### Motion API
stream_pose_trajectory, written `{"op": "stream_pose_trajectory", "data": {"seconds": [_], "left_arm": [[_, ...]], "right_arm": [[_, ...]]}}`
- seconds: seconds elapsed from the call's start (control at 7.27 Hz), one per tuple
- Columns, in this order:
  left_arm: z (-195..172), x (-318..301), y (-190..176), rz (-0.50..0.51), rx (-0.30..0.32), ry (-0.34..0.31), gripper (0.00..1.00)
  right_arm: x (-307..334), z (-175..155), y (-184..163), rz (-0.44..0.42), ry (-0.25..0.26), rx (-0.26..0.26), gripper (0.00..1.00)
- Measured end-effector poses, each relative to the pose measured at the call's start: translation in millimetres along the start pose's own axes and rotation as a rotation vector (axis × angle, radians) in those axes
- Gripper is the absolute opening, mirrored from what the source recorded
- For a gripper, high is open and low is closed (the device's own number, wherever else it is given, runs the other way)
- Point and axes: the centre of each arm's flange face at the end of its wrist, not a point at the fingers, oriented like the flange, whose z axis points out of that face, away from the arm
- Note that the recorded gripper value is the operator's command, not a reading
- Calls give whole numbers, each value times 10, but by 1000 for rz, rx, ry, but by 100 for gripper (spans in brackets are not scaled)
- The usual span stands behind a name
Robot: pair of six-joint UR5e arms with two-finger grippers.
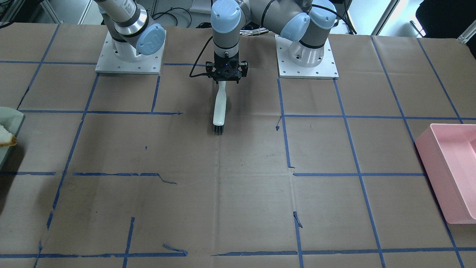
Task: Sweep and dump trash in nearest bin
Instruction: 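Lower the brush with the left gripper while the right carries the dustpan off, then open the left gripper and raise it away from the brush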
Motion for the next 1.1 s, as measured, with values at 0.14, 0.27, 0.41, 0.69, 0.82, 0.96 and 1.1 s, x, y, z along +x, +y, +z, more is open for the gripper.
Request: {"op": "stream_pose_trajectory", "data": {"seconds": [0.14, 0.27, 0.41, 0.69, 0.82, 0.96, 1.1], "left_arm": [[-155, 30, -51, 0, 28, 26, 88], [-371, 76, -150, -2, 63, 60, 93], [-626, 97, -316, -9, 102, 92, 100], [-1155, -154, -906, 63, 198, 132, 100], [-1330, -396, -1203, 120, 236, 133, 100], [-1431, -653, -1421, 125, 253, 128, 100], [-1509, -874, -1524, 119, 257, 120, 100]], "right_arm": [[-114, -6, 224, -1, 2, -4, 0], [-239, 10, 434, 4, 1, -6, 0], [-372, 23, 623, 13, 0, -7, 0], [-616, 19, 944, 5, 4, -19, 0], [-692, 5, 1107, -2, 8, -30, 0], [-688, 17, 1311, -9, 10, -45, 0], [-635, 49, 1543, -15, 11, -64, 0]]}}
